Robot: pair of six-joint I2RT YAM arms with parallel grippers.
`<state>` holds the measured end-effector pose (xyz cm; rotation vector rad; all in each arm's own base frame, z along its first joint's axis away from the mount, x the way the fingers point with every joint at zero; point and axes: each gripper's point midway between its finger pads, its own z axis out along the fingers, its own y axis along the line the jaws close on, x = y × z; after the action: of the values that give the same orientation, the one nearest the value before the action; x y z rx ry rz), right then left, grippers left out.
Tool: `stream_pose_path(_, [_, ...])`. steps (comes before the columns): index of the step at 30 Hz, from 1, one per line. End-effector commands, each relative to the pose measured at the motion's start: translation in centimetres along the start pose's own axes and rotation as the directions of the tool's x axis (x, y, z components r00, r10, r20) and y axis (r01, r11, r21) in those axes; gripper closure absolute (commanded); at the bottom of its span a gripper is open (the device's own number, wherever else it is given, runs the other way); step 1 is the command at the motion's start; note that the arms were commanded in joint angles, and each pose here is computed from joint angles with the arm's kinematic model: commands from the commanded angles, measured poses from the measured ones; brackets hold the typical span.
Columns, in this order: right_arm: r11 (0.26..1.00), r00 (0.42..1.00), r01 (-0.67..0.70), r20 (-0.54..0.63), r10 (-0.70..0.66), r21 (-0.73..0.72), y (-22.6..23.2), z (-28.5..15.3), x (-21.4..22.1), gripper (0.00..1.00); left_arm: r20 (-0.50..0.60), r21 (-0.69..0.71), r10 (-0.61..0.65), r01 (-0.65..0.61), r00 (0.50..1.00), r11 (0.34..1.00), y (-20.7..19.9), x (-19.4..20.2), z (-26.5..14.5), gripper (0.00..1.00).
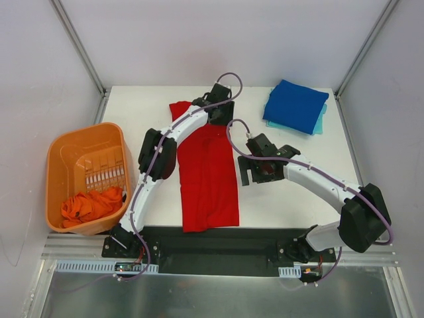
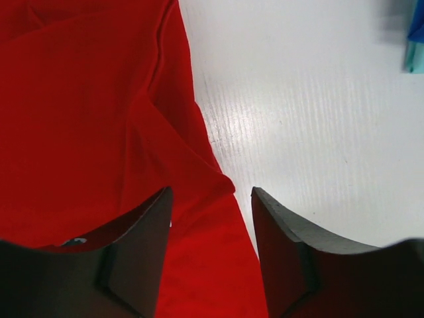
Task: Fold and stack the t-shirts
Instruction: Fold the tshirt
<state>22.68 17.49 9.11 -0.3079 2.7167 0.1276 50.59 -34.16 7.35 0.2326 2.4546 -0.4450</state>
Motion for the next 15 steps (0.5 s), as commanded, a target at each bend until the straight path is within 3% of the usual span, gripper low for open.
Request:
stream_pose_path(1, [0.999, 1.000, -0.018, -0.002, 0.018, 0.034, -0.9, -0.3, 0.4, 0.03, 0.013, 0.015, 0.015, -0.015, 1.000, 1.000, -1.2, -0.2, 0.4, 0.51])
stream_pose_path(6, [0.999, 1.000, -0.015, 0.005, 0.014, 0.048, -1.3, -0.5, 0.4, 0.03, 0.004, 0.005, 0.017, -0.017, 1.000, 1.000, -1.0, 0.4, 1.0, 0.53])
stream_pose_path(15, [0.997, 1.000, -0.018, 0.013, 0.017, 0.076, -2.1, -1.0, 0.4, 0.03, 0.024, -0.031, 0.022, -0.022, 0.999, 0.999, -0.6, -0.1, 1.1, 0.65])
